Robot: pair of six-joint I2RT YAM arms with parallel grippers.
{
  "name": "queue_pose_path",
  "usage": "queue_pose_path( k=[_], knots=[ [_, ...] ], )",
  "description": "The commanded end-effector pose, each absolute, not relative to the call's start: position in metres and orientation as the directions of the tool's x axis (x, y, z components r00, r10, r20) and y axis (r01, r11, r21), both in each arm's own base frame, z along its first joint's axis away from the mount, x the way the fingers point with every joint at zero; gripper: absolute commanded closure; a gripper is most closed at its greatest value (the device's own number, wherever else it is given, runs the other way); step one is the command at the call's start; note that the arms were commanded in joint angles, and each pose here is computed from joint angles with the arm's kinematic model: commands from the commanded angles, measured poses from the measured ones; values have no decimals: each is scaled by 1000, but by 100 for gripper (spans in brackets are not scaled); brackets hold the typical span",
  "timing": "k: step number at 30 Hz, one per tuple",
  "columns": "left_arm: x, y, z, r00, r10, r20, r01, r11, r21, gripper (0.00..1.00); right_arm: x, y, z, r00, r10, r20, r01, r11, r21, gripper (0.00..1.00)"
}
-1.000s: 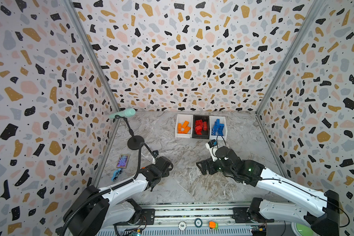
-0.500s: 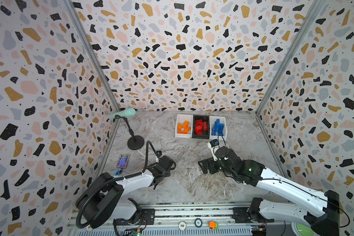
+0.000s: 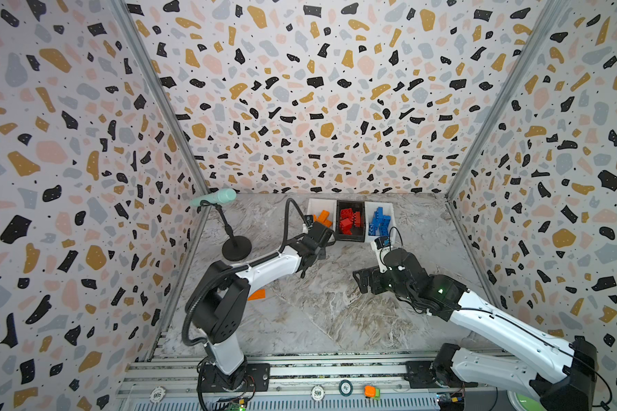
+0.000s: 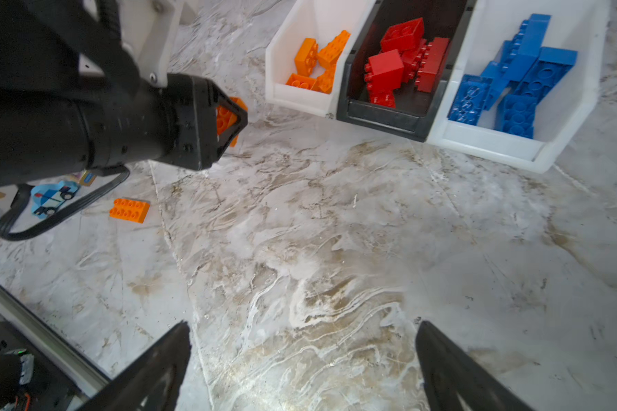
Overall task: Sort the legos into containers by color
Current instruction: 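Carry the orange brick with the left gripper into the white bin and release, then return the left gripper to the last orange brick and grasp it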
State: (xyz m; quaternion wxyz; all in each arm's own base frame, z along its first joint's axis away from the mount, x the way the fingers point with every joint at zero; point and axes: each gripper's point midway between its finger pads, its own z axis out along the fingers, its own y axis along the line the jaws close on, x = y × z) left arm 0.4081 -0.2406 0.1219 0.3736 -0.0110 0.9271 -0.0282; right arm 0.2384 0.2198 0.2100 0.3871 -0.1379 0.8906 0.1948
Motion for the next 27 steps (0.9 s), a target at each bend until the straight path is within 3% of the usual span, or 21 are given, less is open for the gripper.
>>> queue_pose_path(
  k=[1,9,11,15,19,23,27],
  knots=[
    [439,-250,118,-731,57,-680,35,998,46,76,242,211,218,-648,-86,-756,-404,881,246,1],
    [521,-268,115,-719,26,-695,9,1000,28,75,254,188,213,-666,-60,-744,-354,903,243,1],
    [536,-268,117,-713,13,-701,6,1000,13,70,257,183,212,-670,-55,-741,-341,908,242,1],
    [550,-277,126,-706,13,-708,53,998,-35,22,262,175,209,-676,-47,-736,-326,914,242,1],
    [538,-283,157,-673,-31,-739,93,988,-127,10,263,177,205,-678,-45,-734,-336,906,256,1],
    [505,-261,182,-649,-109,-753,42,983,-178,11,261,184,200,-685,-49,-727,-360,890,280,1],
    [446,-208,180,-613,-272,-742,-129,961,-245,12,259,191,199,-680,-45,-732,-389,868,308,1]
  ],
)
